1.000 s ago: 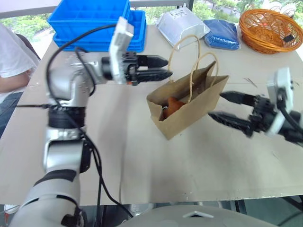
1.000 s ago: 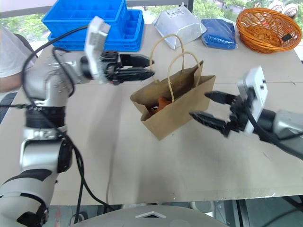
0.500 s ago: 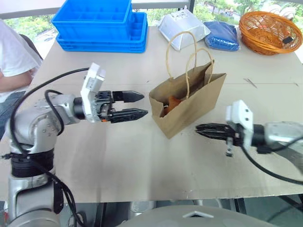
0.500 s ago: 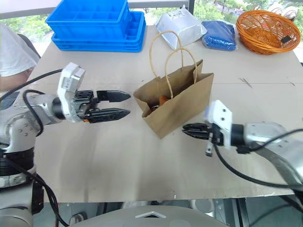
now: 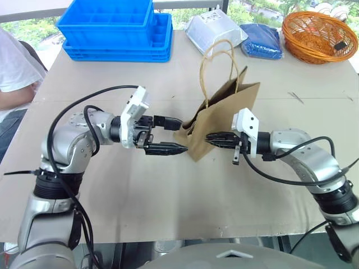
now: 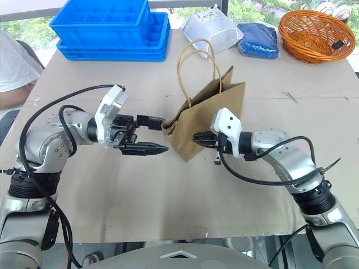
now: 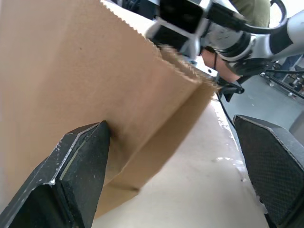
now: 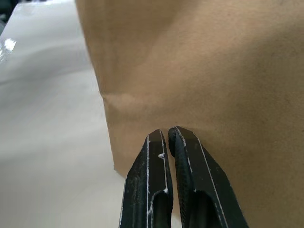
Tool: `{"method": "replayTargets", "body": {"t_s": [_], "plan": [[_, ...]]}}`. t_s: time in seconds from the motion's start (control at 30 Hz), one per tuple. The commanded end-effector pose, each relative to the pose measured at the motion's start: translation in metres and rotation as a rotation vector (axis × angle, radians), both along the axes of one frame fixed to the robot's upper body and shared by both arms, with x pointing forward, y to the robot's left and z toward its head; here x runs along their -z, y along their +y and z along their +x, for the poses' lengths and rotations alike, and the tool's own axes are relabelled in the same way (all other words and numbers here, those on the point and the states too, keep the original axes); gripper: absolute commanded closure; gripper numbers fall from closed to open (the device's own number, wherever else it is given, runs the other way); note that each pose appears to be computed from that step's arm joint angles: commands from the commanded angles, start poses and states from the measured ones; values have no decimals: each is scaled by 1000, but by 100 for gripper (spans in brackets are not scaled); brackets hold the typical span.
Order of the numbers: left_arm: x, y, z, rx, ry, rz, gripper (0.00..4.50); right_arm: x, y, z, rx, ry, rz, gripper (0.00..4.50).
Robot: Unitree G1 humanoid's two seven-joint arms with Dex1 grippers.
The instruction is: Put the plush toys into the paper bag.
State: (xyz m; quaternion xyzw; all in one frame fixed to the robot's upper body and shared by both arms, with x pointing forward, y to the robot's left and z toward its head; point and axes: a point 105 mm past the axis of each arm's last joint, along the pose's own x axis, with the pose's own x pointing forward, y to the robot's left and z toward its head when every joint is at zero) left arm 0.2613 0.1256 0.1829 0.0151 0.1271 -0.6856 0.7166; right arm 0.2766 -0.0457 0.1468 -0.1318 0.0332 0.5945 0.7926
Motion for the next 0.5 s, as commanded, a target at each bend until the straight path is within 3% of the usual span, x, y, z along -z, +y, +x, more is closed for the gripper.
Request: {"method": "replayTargets", "body": {"t_s": [0.03, 0.3, 0.5], "plan": [[-3, -8, -1, -20, -94, 8, 0, -13, 6, 0, -16, -54, 37, 441], [8, -23, 21, -269, -276, 12, 0, -16, 9, -8, -44, -28, 87, 441], [10, -31, 19, -385, -295, -39, 0, -17, 11, -9, -45, -14, 110, 441]]}}
